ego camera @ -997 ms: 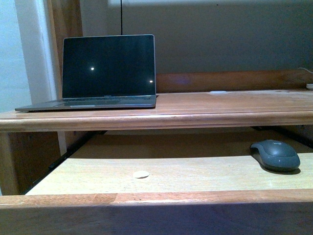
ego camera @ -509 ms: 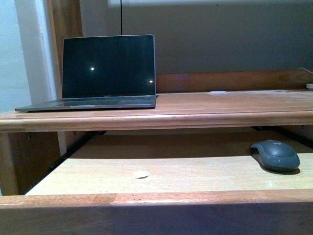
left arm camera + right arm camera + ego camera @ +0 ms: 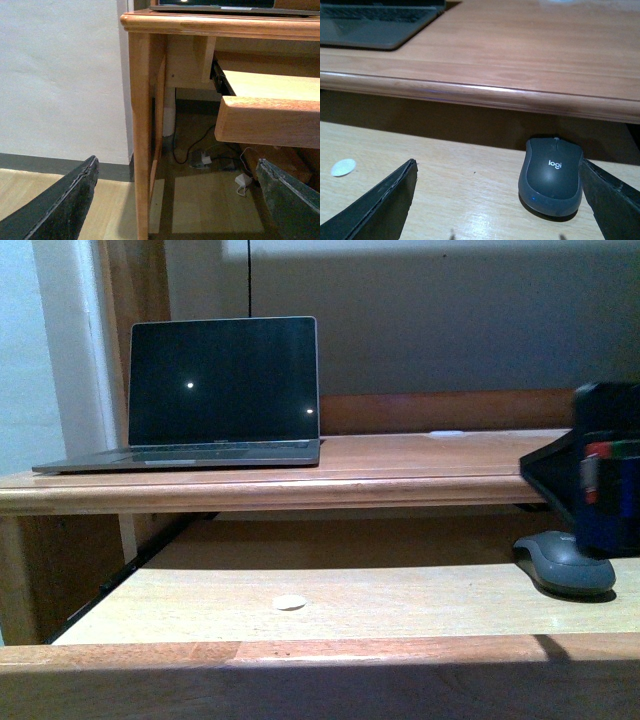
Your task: Place mouse
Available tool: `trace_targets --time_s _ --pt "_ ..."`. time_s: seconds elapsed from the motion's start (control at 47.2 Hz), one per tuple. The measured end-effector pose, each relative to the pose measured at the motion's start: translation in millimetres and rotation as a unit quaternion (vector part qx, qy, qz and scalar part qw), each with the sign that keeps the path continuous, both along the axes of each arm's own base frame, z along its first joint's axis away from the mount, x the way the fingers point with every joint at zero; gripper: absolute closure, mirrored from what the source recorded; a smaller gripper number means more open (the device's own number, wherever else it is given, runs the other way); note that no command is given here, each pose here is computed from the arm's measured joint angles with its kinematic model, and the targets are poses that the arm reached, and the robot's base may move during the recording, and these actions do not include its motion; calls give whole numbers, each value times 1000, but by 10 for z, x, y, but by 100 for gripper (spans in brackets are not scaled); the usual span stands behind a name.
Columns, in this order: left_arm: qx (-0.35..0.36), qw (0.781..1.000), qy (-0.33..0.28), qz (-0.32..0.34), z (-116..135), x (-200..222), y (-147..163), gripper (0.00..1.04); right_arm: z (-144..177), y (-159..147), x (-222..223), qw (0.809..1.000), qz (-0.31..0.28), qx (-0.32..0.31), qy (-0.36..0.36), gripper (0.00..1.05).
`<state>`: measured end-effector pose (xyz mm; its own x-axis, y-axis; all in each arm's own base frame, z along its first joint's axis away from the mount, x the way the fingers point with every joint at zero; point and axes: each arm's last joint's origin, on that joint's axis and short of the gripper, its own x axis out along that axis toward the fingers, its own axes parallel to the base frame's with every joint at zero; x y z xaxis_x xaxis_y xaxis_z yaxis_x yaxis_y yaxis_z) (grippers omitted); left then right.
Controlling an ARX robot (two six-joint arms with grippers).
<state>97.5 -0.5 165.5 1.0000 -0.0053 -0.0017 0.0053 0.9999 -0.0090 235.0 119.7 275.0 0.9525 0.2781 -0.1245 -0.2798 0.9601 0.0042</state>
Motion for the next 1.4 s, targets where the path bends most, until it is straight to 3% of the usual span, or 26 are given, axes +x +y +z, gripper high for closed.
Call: trace_targets --time_s 0.445,1.06,1.272,1.4 --pt "0 1000 0 0 0 0 0 8 -82 233 531 987 -87 -62 117 7" --pt "0 1000 0 0 0 0 0 8 -271 224 900 970 -170 -96 146 7" --pt "0 1000 0 0 0 0 0 8 -317 167 941 968 -179 -86 155 40" --pt "0 1000 0 0 0 0 0 8 -306 130 883 971 -167 -77 152 49"
